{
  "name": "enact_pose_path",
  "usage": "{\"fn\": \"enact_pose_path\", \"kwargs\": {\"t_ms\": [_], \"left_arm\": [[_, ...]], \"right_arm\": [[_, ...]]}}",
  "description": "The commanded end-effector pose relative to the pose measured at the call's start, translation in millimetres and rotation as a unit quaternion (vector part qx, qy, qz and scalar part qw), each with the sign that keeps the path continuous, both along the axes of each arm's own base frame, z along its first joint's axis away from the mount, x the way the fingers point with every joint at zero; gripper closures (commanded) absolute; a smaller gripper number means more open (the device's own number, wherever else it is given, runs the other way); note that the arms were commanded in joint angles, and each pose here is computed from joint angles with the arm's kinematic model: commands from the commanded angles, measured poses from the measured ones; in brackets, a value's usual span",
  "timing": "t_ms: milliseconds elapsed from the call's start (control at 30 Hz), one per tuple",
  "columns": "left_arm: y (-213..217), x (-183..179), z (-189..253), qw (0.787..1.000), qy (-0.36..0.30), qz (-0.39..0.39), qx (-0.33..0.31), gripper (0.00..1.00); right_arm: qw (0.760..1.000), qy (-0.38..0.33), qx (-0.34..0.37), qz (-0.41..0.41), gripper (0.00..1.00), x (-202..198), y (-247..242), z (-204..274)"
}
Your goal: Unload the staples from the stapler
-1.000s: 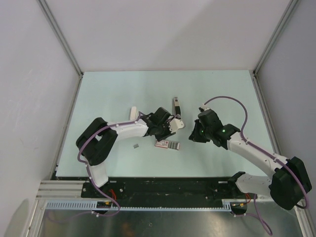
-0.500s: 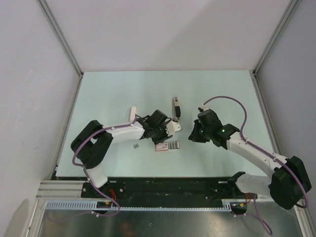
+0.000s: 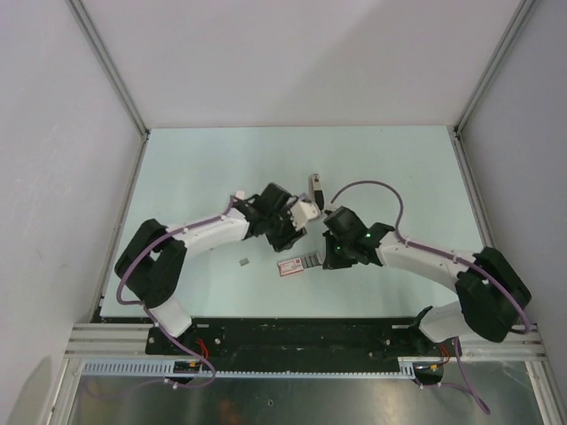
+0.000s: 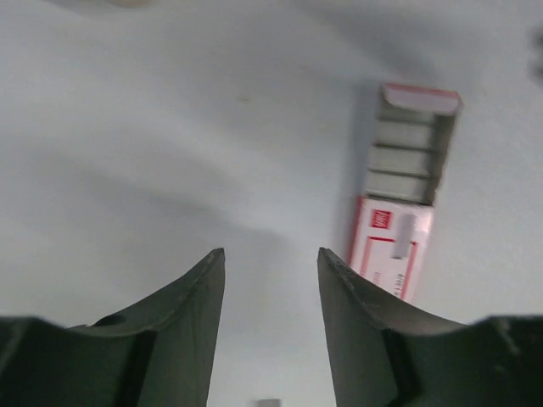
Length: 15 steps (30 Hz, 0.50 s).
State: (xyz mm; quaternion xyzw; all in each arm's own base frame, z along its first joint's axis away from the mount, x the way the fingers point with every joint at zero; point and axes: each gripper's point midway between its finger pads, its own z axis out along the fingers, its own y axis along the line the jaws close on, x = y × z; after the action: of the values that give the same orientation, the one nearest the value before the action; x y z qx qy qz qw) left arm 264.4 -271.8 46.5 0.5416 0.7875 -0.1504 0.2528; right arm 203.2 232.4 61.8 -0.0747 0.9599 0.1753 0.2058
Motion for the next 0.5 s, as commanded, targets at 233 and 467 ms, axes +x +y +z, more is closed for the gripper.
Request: {"fn": "enact_pose_path", "kwargs": {"t_ms": [233,467], "left_arm": [[51.4,66.5,128.0,0.979,-0.035,0.114,-0.163,0.40],[60.8,51.0,113.4,0.980,-0.010,0.111,-0.168,0.41]], "right_arm": [[0.995,0.006,-0.073,0.073,1.00,3.2,44.6,-12.4],[0.991,0.021,-0.094,0.089,1.00,4.3,54.2,-22.0]]}}
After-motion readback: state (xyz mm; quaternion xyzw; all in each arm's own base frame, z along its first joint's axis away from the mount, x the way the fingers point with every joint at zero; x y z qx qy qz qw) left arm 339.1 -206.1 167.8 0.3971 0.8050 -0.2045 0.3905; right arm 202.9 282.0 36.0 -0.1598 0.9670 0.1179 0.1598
